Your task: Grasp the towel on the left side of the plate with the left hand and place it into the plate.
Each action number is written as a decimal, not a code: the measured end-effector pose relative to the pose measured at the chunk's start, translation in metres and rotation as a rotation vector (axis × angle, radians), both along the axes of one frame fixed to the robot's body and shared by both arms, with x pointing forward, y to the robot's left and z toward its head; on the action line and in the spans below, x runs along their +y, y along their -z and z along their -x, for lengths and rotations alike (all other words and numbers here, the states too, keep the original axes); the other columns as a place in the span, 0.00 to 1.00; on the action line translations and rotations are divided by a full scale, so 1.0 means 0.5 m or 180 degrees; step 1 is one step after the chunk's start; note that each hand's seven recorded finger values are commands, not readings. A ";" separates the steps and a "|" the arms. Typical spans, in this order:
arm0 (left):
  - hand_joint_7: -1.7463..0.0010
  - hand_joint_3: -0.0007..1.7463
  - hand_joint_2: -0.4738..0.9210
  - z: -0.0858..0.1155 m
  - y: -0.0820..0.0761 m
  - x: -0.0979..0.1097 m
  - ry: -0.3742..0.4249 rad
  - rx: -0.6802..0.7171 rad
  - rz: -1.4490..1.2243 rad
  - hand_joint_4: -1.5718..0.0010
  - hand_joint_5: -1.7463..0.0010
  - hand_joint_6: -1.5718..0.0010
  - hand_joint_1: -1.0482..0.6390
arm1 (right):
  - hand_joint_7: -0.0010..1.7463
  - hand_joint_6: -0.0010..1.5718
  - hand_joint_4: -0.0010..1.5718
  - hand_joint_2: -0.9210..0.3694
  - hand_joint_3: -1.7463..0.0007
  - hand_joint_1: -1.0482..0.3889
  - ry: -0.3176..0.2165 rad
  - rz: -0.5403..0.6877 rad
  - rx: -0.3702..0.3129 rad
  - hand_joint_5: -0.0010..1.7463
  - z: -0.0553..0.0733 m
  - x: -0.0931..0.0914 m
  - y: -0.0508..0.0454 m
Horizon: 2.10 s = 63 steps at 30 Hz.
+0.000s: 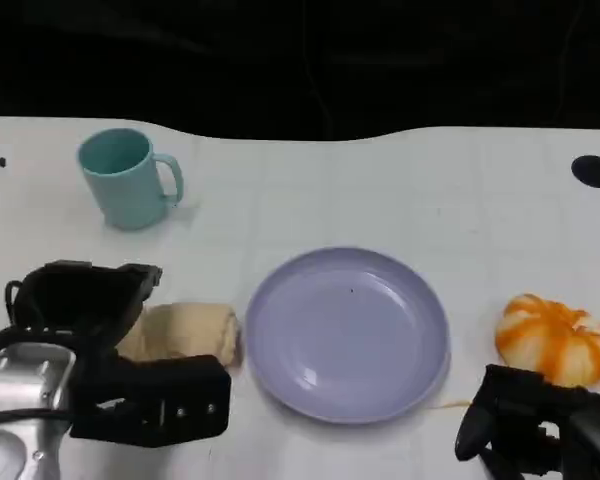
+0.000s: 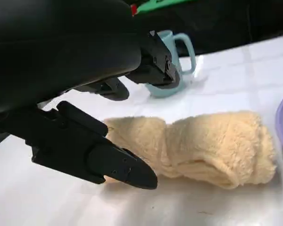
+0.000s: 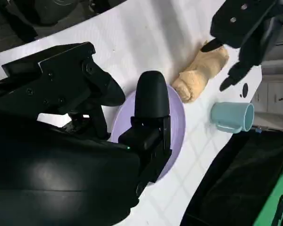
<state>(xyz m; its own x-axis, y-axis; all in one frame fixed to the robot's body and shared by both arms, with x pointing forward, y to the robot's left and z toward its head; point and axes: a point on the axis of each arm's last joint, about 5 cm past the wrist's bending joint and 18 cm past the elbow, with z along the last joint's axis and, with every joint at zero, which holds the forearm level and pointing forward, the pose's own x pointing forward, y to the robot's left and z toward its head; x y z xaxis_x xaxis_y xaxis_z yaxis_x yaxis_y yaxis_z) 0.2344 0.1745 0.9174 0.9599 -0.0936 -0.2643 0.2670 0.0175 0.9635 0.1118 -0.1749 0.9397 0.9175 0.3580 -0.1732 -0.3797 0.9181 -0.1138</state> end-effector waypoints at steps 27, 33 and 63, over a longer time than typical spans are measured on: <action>0.01 0.20 0.99 -0.058 0.114 0.010 0.0049 -0.0379 0.0316 0.48 0.00 0.63 0.49 | 0.90 0.36 0.44 0.18 0.41 0.72 0.0006 -0.0008 0.0029 1.00 0.000 0.001 -0.003; 0.00 0.17 0.97 -0.050 0.113 0.031 0.0024 -0.0483 0.0372 0.49 0.00 0.67 0.48 | 0.91 0.36 0.45 0.18 0.40 0.72 0.0015 -0.0039 0.0057 1.00 0.000 0.003 -0.004; 0.00 0.60 0.69 -0.060 -0.043 -0.112 0.0955 -0.1041 0.1321 0.43 0.00 0.58 0.49 | 0.90 0.37 0.46 0.21 0.39 0.71 -0.0029 -0.0067 0.0072 1.00 0.003 0.003 -0.008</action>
